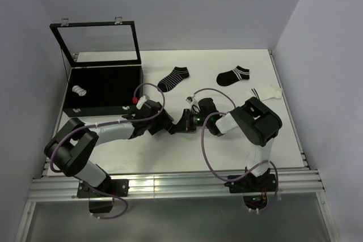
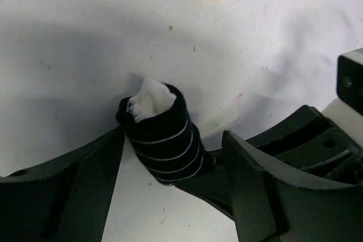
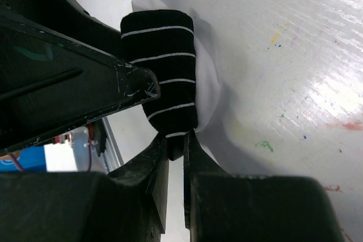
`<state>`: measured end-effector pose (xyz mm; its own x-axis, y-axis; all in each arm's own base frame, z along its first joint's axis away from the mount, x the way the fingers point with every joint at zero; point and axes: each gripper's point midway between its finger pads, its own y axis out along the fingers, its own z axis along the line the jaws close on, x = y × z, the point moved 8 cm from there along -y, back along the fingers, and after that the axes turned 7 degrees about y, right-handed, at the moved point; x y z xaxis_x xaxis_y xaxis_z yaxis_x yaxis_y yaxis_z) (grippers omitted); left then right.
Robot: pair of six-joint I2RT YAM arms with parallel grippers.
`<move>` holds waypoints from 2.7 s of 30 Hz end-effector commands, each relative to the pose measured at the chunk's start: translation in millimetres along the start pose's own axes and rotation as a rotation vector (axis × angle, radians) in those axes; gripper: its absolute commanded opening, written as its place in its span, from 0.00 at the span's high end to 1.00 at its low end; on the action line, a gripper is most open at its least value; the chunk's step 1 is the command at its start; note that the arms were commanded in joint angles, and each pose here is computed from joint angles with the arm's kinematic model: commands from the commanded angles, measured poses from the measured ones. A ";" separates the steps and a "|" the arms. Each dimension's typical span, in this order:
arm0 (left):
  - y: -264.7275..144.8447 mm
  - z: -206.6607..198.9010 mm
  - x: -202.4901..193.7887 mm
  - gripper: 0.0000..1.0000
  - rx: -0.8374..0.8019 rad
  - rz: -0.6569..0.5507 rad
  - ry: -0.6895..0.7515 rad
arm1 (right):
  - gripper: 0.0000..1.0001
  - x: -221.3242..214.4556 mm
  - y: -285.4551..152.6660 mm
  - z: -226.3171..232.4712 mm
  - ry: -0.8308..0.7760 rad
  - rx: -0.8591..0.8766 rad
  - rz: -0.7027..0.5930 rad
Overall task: Roll the socks
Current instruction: Roll the sock at the center of the board, then pick up the sock at the center of the board, then place the sock in the storage box.
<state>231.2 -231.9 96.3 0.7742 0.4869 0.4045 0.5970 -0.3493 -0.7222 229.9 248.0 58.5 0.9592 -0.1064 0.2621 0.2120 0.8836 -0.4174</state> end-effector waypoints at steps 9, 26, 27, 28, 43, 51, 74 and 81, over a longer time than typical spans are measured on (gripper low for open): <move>21.6 8.4 -8.8 0.39 0.120 0.018 0.030 | 1.00 2.6 1.2 -11.3 0.157 0.041 -0.001; 10.9 0.3 5.2 1.00 0.237 -0.007 0.163 | 0.21 16.1 -37.8 22.4 0.040 -0.014 -0.090; 6.8 -2.0 11.4 1.00 0.241 -0.031 0.185 | 0.18 23.0 -50.2 39.1 -0.067 -0.016 -0.133; 2.5 -5.0 15.7 0.99 0.242 -0.043 0.194 | 0.14 29.9 -56.3 48.2 -0.108 -0.040 -0.158; -110.4 -16.5 174.9 1.00 0.215 -0.377 0.154 | 0.05 52.8 -176.7 118.6 -0.392 -0.398 -0.470; -131.7 35.9 265.9 1.00 0.271 -0.464 0.036 | 0.00 54.2 -222.8 140.7 -0.447 -0.521 -0.657; -41.8 164.8 340.8 1.00 0.471 -0.555 -0.111 | 0.00 65.8 -223.2 119.7 -0.448 -0.666 -0.725; -37.9 163.7 336.9 1.00 0.449 -0.525 -0.118 | 0.00 68.4 -220.3 117.4 -0.446 -0.670 -0.716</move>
<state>427.6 74.9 154.7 0.3993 0.6061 0.6879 0.6802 0.3072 -0.6655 221.2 101.8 257.7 0.4914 -0.1962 0.8485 0.8615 0.2525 -0.4405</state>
